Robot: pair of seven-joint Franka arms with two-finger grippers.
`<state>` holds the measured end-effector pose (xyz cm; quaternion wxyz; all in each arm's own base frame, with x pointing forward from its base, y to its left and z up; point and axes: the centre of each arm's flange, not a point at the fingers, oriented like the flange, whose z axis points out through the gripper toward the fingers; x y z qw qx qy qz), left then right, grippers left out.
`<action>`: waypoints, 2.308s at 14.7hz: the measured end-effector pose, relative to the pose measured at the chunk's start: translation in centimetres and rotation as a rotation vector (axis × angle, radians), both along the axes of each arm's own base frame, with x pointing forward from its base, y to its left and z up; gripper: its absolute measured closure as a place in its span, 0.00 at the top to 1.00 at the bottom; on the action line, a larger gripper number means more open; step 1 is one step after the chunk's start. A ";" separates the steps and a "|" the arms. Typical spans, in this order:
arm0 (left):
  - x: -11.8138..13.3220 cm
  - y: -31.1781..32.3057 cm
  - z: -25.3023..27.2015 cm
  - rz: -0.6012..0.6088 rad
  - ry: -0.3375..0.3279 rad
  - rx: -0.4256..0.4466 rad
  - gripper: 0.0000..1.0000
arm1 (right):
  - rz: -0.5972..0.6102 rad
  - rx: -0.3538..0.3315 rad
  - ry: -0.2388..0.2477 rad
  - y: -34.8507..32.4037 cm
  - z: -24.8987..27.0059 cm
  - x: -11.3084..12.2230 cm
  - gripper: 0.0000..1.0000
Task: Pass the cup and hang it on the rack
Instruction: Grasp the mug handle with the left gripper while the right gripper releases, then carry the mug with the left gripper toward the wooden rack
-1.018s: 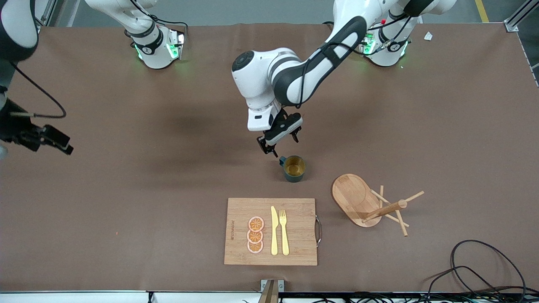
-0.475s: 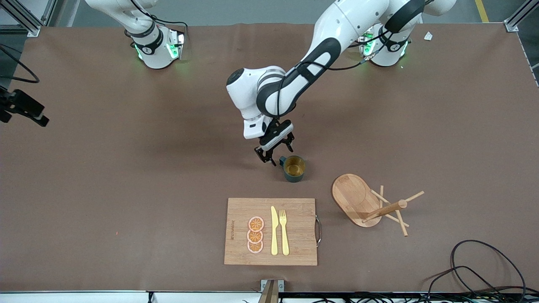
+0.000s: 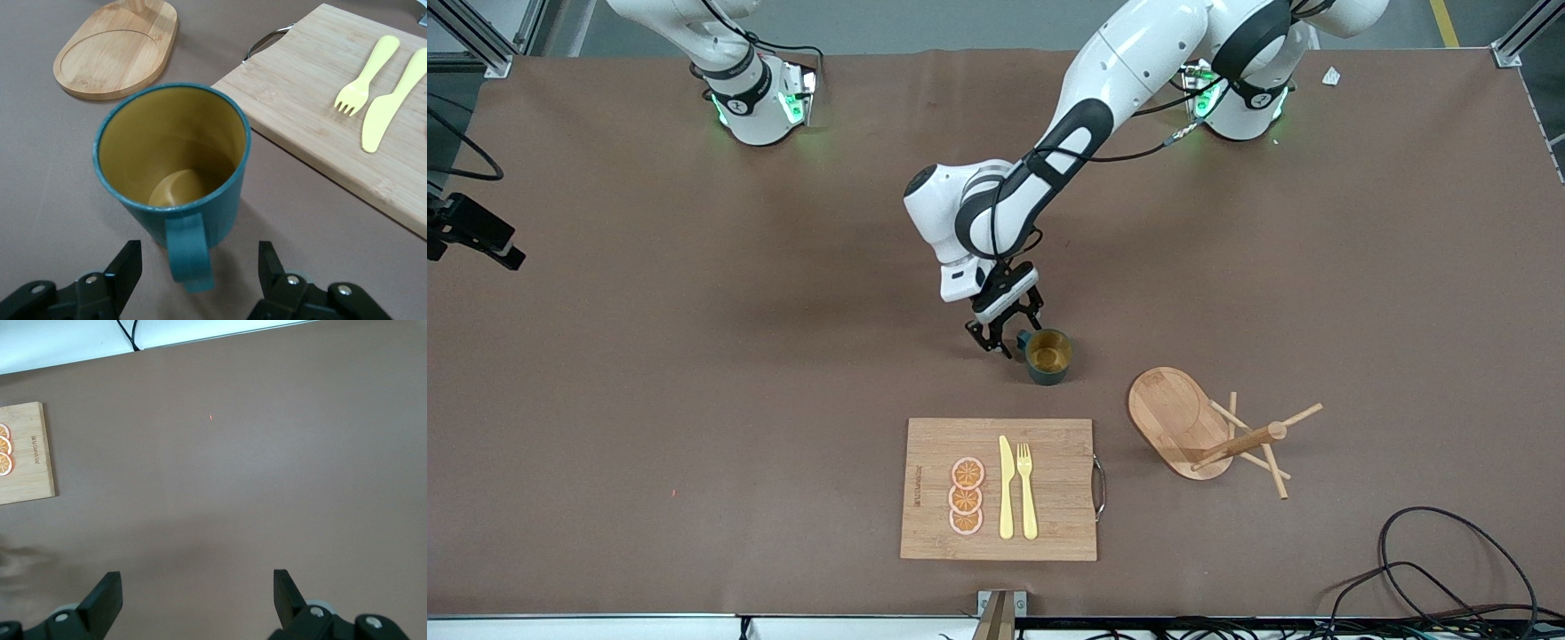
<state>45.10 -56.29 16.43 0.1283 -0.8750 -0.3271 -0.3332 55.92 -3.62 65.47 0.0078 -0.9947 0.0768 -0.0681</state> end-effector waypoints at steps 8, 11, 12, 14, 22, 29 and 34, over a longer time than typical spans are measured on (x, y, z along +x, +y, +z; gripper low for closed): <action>0.1 -0.2 -0.1 0.001 -0.007 -0.001 0.33 | 0.000 0.001 -0.002 0.0 0.0 0.0 1.00; 0.2 -0.2 0.0 0.001 -0.008 -0.003 0.21 | 0.000 0.001 -0.001 0.0 0.0 0.1 1.00; 0.3 -0.3 0.2 0.000 -0.009 -0.005 0.21 | 0.000 0.001 0.000 0.0 -0.1 0.1 1.00; 0.8 -0.5 1.1 -0.001 -0.017 -0.016 0.21 | 0.000 0.001 0.001 0.0 -0.1 0.1 1.00; 8.0 3.8 16.1 0.047 0.152 -0.223 0.21 | 0.001 0.001 0.001 0.1 -0.2 0.1 1.00; 15.0 13.7 28.9 0.071 0.355 -0.612 0.21 | -0.001 0.000 -0.004 0.0 0.1 0.1 1.00; 19.6 21.9 31.5 0.085 0.496 -0.945 0.21 | -0.001 0.000 -0.004 0.0 0.1 0.1 1.00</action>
